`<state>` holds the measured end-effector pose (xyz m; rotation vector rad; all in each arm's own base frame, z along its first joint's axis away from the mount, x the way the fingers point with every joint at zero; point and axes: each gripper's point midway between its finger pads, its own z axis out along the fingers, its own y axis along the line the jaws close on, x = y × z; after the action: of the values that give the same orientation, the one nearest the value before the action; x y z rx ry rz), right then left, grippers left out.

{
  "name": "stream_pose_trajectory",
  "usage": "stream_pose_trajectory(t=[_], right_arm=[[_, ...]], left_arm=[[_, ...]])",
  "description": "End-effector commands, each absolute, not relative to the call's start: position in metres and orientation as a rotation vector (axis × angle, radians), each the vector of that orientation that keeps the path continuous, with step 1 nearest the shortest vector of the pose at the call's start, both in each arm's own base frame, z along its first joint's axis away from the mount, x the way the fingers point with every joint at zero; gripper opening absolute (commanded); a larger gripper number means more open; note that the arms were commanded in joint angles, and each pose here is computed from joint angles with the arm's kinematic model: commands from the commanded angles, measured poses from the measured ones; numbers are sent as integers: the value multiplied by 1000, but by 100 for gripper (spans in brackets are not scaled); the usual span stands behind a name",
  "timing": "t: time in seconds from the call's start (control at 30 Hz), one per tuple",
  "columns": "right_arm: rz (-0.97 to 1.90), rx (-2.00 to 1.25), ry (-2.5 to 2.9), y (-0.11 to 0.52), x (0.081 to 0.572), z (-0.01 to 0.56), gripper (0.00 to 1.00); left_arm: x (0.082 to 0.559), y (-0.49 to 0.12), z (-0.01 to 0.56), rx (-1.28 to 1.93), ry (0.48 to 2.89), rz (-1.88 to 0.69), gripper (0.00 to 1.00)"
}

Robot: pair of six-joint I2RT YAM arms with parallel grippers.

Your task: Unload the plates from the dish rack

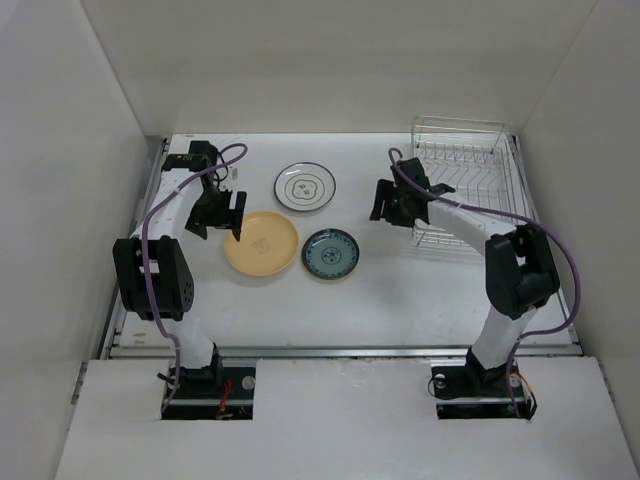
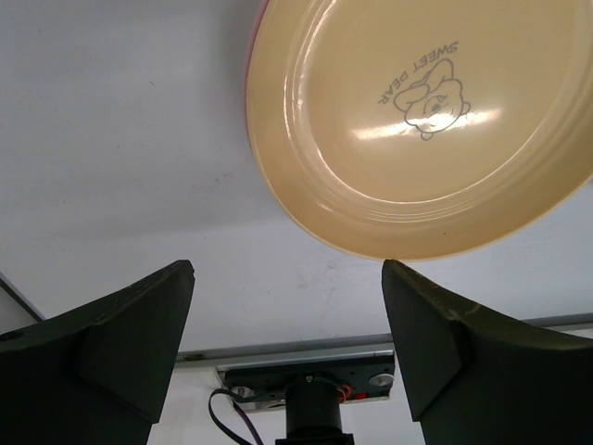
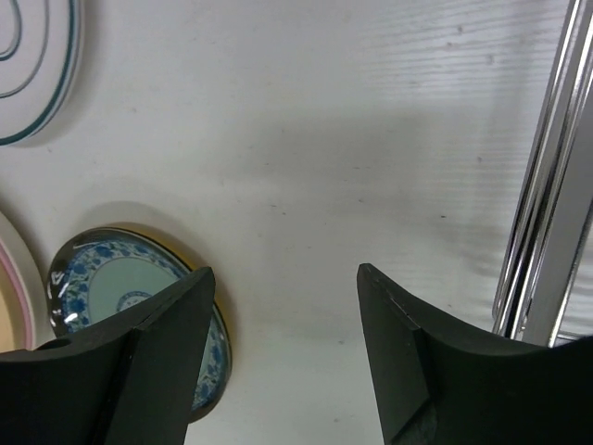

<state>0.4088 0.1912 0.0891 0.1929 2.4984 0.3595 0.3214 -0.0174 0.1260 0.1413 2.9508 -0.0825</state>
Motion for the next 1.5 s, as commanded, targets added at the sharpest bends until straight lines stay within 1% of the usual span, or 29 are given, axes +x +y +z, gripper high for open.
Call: stream_pose_trajectory(t=[0.0,0.13,0.33,0.47,0.6,0.63,0.73,0.77,0.8,0.83,0.87,0.9,0.93,0.97,1.07,1.1,1.13,1.23,1.33,1.47], right_arm=[[273,238,2493,160,405,87,69],[261,242,2496,152,401,86,69],[419,153,2393,169,403,131,69],[532,44,2276,180,396,184,69],[583,-44,2126,180,382,251,72],[583,-69,2070,176,373,275,75],[519,-11,1943,154,361,327,85],[478,20,1933,144,356,335,87],[384,94,1899,124,356,344,91],[343,131,1868,112,351,356,94],[300,170,1837,97,338,367,99],[258,207,1813,86,332,373,99],[177,276,1778,66,327,380,99],[143,313,1744,52,312,390,99],[-1,510,1673,9,288,395,99],[-20,546,1646,-3,273,397,99],[-45,568,1630,-10,265,397,99],[-117,660,1554,-39,234,403,99],[-149,711,1497,-56,211,408,99],[-155,714,1485,-62,197,407,99]], left_arm=[[315,-17,136,140,2945,-94,80],[315,-17,136,140,2945,-94,80],[315,-17,136,140,2945,-94,80],[315,-15,136,139,2946,-81,80],[318,-12,143,135,2912,-49,80],[318,-10,145,133,2903,-31,80],[323,-5,151,105,2855,16,80],[325,3,155,64,2837,52,80],[325,6,155,60,2829,74,80],[328,16,162,-20,2789,94,80],[328,23,164,-41,2777,114,82],[328,32,168,-93,2753,157,82],[327,44,174,-150,2726,191,86],[329,52,178,-207,2694,218,88],[326,87,198,-371,2589,381,95],[324,92,202,-420,2564,422,100],[321,108,210,-477,2516,512,100],[315,124,227,-538,2429,604,100],[312,129,242,-562,2364,611,100],[309,128,249,-566,2324,602,100]])
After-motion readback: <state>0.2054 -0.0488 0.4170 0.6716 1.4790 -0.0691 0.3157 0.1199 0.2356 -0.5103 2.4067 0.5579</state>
